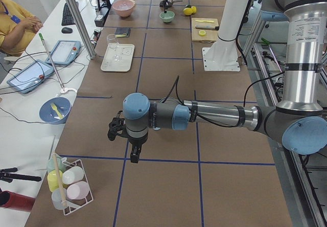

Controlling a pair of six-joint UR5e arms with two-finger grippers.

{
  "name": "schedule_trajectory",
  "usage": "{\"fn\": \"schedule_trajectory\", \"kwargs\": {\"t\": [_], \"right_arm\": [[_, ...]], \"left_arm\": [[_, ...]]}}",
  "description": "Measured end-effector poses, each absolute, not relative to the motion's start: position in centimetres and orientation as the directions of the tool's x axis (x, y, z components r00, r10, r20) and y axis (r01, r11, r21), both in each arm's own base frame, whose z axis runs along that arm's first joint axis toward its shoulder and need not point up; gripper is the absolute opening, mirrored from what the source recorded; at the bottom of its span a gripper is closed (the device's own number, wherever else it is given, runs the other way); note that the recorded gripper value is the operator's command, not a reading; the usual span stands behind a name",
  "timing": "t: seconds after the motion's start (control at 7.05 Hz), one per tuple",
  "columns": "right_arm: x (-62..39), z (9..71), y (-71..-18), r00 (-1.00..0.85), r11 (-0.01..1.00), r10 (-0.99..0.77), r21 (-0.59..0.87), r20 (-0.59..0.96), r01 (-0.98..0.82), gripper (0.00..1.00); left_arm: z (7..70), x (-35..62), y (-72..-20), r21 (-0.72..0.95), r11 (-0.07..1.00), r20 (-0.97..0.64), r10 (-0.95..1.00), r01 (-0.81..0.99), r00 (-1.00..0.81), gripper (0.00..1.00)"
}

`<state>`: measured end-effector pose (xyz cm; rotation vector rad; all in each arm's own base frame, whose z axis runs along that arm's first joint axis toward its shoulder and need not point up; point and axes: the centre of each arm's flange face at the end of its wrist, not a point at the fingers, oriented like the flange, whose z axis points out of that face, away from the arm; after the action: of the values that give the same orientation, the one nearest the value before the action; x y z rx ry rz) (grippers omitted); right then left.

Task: Pour ice into bowl

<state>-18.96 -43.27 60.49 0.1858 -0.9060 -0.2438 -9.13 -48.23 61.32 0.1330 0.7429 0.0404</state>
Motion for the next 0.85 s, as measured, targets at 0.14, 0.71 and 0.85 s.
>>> {"fn": "schedule_trajectory", "kwargs": {"t": [0.14,0.71,0.85], "right_arm": [[-19.0,60.5,-43.4,0.592,0.955,-0.289,0.266,0.752,0.129,1.0],[-12.4,59.9,-47.2,0.646,0.957,-0.264,0.279,0.716,0.081,1.0],[-8.6,60.5,-48.6,0.677,0.952,-0.284,0.286,0.679,0.112,1.0]], "left_arm": [[61.3,-9.1,-48.2,0.135,0.991,-0.672,0.084,0.01,0.736,1.0],[61.4,-9.1,-48.2,0.134,0.991,-0.671,0.084,0.01,0.736,1.0],[61.4,-9.1,-48.3,0.134,0.991,-0.671,0.083,0.01,0.737,1.0]]}}
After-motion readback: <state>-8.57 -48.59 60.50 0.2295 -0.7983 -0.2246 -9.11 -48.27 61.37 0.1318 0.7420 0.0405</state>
